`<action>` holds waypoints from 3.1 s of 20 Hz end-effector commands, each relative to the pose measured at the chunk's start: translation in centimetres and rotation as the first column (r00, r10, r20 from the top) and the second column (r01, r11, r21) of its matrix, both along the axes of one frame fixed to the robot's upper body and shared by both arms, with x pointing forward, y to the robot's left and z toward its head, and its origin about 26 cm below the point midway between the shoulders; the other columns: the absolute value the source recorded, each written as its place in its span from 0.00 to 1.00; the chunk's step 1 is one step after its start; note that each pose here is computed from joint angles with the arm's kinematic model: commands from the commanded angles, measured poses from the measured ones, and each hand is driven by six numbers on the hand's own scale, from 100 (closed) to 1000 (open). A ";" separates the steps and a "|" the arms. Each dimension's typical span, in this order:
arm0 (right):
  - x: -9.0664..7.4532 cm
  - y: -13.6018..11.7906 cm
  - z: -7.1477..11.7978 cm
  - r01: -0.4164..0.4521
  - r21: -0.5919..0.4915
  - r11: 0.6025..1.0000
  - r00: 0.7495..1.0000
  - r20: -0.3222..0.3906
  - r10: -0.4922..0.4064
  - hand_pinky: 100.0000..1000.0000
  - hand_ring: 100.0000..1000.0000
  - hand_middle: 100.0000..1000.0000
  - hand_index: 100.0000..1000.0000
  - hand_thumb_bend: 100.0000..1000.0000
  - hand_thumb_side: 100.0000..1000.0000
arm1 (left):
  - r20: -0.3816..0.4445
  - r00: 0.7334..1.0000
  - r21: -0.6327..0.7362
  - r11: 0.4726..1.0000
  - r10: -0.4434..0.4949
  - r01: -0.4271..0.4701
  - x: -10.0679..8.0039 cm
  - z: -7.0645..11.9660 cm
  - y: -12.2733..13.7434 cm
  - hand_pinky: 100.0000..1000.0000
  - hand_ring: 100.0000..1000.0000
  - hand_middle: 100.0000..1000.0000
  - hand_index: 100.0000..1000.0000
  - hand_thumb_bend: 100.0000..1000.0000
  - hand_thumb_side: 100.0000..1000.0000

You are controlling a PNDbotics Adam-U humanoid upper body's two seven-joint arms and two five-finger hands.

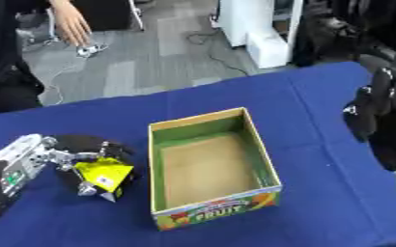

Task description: Pick up objects on the table and place them in the box.

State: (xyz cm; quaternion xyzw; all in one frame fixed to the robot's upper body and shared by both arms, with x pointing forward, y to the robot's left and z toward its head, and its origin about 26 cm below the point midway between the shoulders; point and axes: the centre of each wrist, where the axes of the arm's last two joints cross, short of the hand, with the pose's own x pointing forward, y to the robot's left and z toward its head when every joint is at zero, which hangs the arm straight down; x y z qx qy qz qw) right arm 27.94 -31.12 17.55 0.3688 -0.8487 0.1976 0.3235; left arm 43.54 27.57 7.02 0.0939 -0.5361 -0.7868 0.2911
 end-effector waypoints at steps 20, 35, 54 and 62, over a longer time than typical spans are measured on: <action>-0.2 -0.2 0.7 0.007 -0.018 1.000 1.000 0.026 -0.007 0.06 0.24 0.32 0.45 0.00 1.00 | 0.088 0.966 0.045 0.970 -0.242 0.239 0.6 4.3 0.1 0.41 0.66 0.82 0.70 0.00 0.01; -0.3 -0.5 0.5 0.022 -0.020 1.000 1.000 0.020 -0.021 0.06 0.24 0.32 0.45 0.00 1.00 | 0.261 0.934 0.044 0.970 -0.242 0.239 0.5 9.7 -0.7 0.39 0.67 0.80 0.64 0.00 0.01; -0.1 -0.2 0.9 0.004 -0.005 1.000 1.000 0.017 -0.004 0.06 0.24 0.32 0.44 0.00 1.00 | 0.404 0.867 -0.025 0.944 -0.291 0.328 1.0 12.8 -6.3 0.37 0.67 0.79 0.62 0.00 0.00; 0.2 0.2 1.2 -0.030 -0.001 1.000 0.999 0.017 0.030 0.06 0.24 0.32 0.44 0.00 1.00 | 0.398 0.861 -0.059 0.927 -0.317 0.369 1.9 11.1 -9.5 0.34 0.66 0.79 0.61 0.00 0.00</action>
